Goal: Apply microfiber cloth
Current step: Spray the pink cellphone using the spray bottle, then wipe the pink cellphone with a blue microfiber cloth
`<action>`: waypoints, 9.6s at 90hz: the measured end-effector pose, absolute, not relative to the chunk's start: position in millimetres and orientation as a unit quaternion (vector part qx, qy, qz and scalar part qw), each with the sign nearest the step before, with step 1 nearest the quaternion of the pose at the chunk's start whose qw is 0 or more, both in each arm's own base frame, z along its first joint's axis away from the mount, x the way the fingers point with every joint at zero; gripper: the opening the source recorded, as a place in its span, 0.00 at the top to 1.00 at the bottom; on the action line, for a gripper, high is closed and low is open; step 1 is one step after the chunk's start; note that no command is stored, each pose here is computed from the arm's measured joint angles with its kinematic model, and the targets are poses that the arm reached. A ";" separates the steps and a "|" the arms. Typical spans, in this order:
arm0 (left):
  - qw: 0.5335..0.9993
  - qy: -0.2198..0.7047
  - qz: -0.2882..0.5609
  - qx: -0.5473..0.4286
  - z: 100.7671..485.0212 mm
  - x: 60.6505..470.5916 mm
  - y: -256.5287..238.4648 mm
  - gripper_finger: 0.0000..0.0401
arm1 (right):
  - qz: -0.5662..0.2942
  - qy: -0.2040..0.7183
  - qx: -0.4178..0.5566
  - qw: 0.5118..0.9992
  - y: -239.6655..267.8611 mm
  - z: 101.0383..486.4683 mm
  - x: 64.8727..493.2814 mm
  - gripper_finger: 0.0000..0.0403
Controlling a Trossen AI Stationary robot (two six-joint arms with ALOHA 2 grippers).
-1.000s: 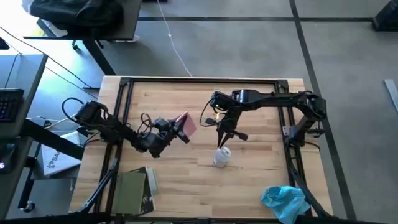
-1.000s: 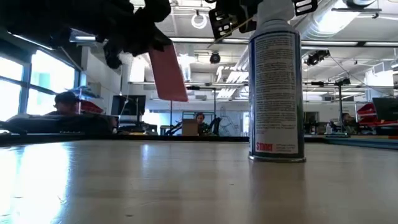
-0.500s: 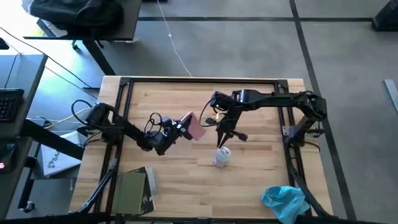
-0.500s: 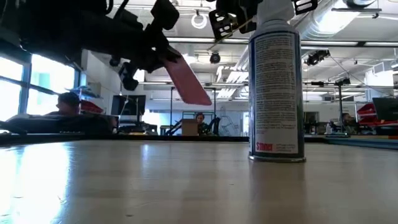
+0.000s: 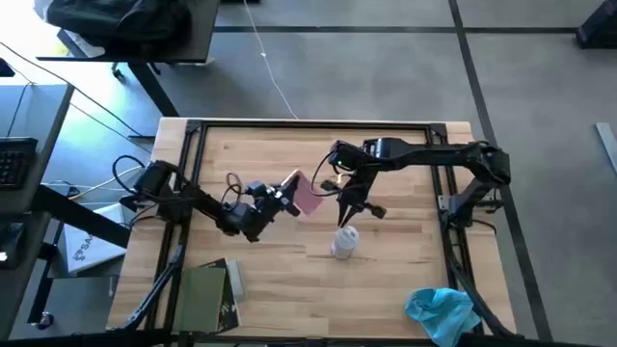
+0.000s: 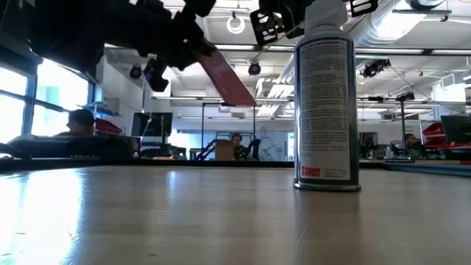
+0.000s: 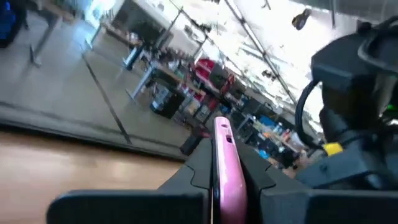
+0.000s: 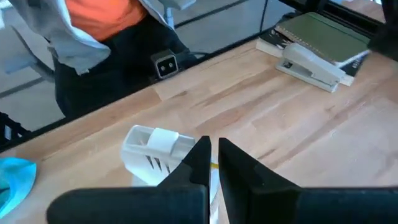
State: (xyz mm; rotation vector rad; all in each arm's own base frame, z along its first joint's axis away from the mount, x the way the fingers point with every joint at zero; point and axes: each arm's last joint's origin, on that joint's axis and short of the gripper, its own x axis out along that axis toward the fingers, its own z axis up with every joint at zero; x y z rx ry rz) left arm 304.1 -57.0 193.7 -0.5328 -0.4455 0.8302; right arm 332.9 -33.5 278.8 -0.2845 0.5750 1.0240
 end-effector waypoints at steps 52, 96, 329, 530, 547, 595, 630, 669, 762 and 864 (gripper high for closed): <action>0.905 -0.212 0.330 -0.163 211.0 308.4 -34.1 0.98 | 0.472 0.272 -0.141 0.827 -32.2 283.4 331.2 1.00; 0.918 -0.199 0.288 -0.186 199.1 318.6 -5.0 0.98 | 0.474 0.268 -0.141 0.827 -32.0 284.1 331.4 1.00; 0.610 0.284 0.186 0.716 127.1 378.5 -40.1 0.98 | 0.452 0.266 -0.144 0.839 -19.3 300.4 327.7 1.00; 0.510 0.176 0.055 0.840 130.1 375.3 -92.3 0.98 | 0.425 0.335 -0.072 0.838 -20.5 286.6 332.2 1.00; 0.515 0.169 0.040 0.839 125.8 368.8 -105.6 0.98 | 0.426 0.332 -0.075 0.839 -20.6 286.5 332.8 1.00; 0.520 0.134 0.080 0.840 134.3 374.0 -76.0 0.97 | 0.402 0.347 -0.073 0.844 -21.9 285.9 334.0 1.00; 0.606 0.116 0.084 0.783 134.0 379.8 -49.5 0.97 | 0.385 0.348 -0.089 0.850 -20.0 289.4 334.4 1.00; 0.731 0.166 0.304 0.588 146.5 367.5 -41.2 0.97 | 0.267 0.360 -0.140 0.883 20.0 338.1 299.1 1.00; 0.950 -0.062 0.283 0.115 182.0 302.7 -160.7 0.98 | -0.070 0.394 0.108 0.910 169.0 274.2 237.4 1.00; 0.957 -0.013 0.277 0.083 165.6 243.4 -202.2 0.98 | -0.234 0.219 0.187 0.928 134.9 123.3 307.5 1.00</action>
